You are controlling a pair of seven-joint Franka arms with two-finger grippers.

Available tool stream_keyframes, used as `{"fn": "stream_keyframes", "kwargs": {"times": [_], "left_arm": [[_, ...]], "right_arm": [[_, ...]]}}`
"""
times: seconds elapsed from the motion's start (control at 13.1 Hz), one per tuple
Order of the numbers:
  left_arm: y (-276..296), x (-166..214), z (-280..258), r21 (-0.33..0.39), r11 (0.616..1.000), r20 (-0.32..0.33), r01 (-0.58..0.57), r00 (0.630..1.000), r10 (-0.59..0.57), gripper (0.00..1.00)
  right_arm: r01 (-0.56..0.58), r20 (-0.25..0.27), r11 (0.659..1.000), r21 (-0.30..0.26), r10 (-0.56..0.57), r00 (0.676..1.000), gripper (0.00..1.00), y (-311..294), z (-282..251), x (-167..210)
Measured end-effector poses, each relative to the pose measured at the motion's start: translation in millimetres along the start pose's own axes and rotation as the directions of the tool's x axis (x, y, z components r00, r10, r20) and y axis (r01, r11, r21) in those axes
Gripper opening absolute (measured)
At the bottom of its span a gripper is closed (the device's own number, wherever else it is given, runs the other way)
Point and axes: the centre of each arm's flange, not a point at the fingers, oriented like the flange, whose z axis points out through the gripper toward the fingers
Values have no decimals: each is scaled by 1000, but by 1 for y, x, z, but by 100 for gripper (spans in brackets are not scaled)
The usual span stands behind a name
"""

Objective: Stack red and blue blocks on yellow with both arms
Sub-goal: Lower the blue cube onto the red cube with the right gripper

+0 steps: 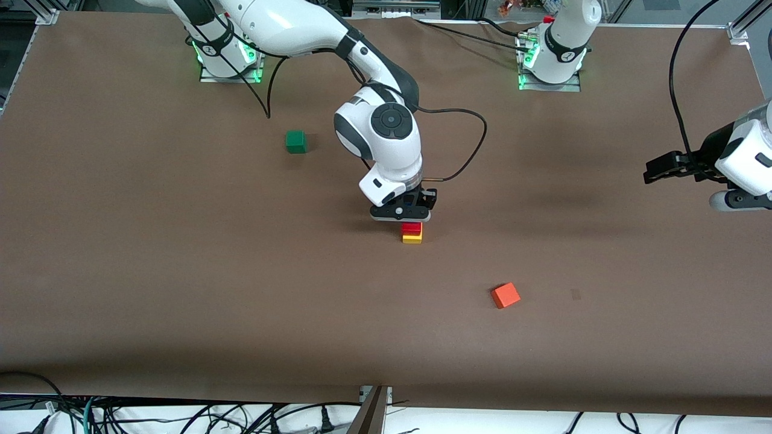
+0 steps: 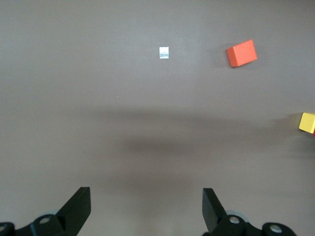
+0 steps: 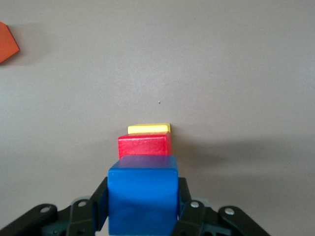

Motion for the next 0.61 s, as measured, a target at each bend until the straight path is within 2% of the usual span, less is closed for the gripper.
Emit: {"fn": "stream_keyframes", "kwargs": {"times": [0.61], "left_arm": [[0,2,-1,-2,1000,-16,0,1000,0,100]], "right_arm": [[-3,-11,1000,7,3,1000,56,0,0,3]]}}
